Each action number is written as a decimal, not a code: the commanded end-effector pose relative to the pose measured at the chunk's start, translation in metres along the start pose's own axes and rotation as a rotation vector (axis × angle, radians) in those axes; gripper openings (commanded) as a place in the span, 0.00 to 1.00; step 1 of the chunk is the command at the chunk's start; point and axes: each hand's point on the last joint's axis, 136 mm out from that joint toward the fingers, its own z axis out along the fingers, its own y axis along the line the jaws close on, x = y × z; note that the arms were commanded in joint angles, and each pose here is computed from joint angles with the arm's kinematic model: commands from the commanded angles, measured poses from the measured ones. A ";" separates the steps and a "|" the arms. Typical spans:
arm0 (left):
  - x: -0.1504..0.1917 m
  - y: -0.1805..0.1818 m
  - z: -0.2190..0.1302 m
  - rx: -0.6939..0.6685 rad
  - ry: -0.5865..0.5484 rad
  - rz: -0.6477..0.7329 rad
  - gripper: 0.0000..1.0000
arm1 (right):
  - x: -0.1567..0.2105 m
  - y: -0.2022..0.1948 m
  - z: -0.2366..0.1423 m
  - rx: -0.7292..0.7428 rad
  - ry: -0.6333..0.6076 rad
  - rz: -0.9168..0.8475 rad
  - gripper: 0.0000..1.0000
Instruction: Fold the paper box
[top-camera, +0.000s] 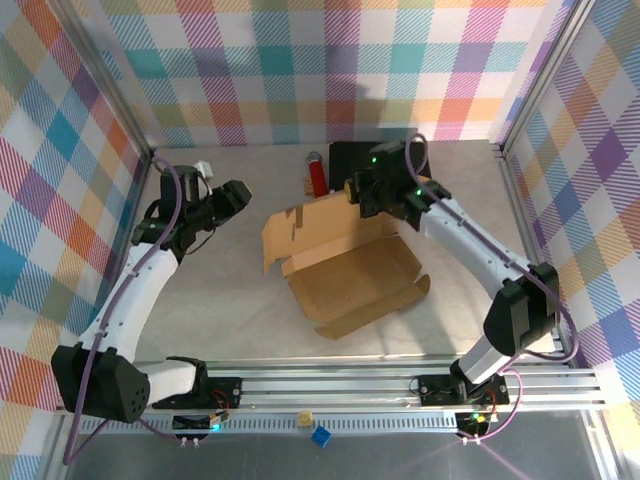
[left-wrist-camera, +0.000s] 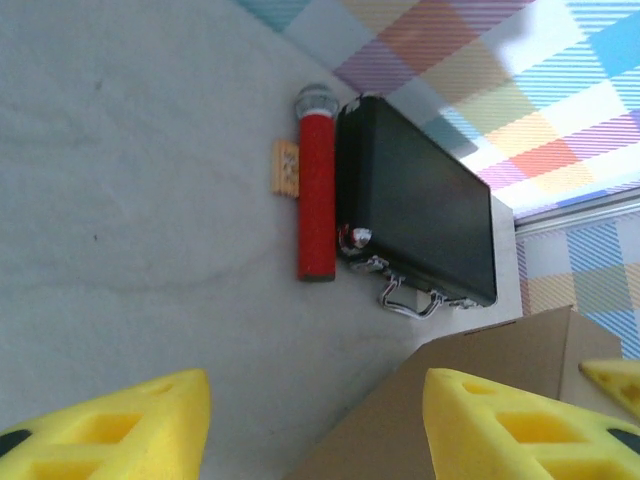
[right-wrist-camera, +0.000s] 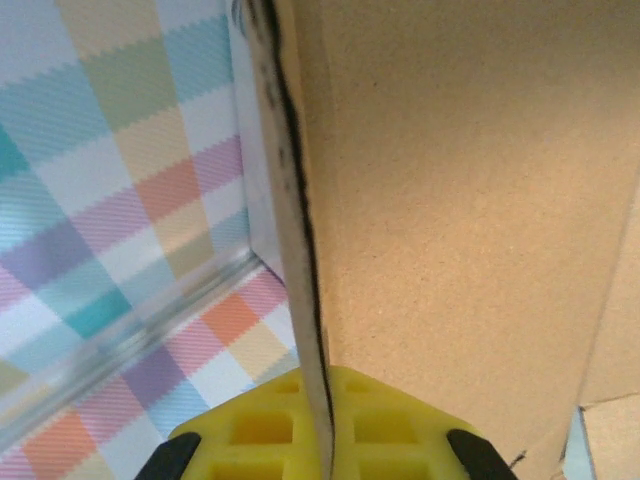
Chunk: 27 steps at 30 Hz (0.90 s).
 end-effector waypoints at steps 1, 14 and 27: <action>0.000 0.001 0.012 0.034 0.019 -0.085 0.59 | -0.013 0.030 0.003 -0.183 -0.056 -0.078 0.00; 0.036 0.025 0.019 -0.088 0.181 -0.394 0.60 | 0.007 0.008 0.007 -0.396 0.084 -0.276 0.00; 0.056 -0.004 0.021 -0.158 0.226 -0.516 0.62 | -0.006 0.022 0.010 -0.517 0.152 -0.262 0.00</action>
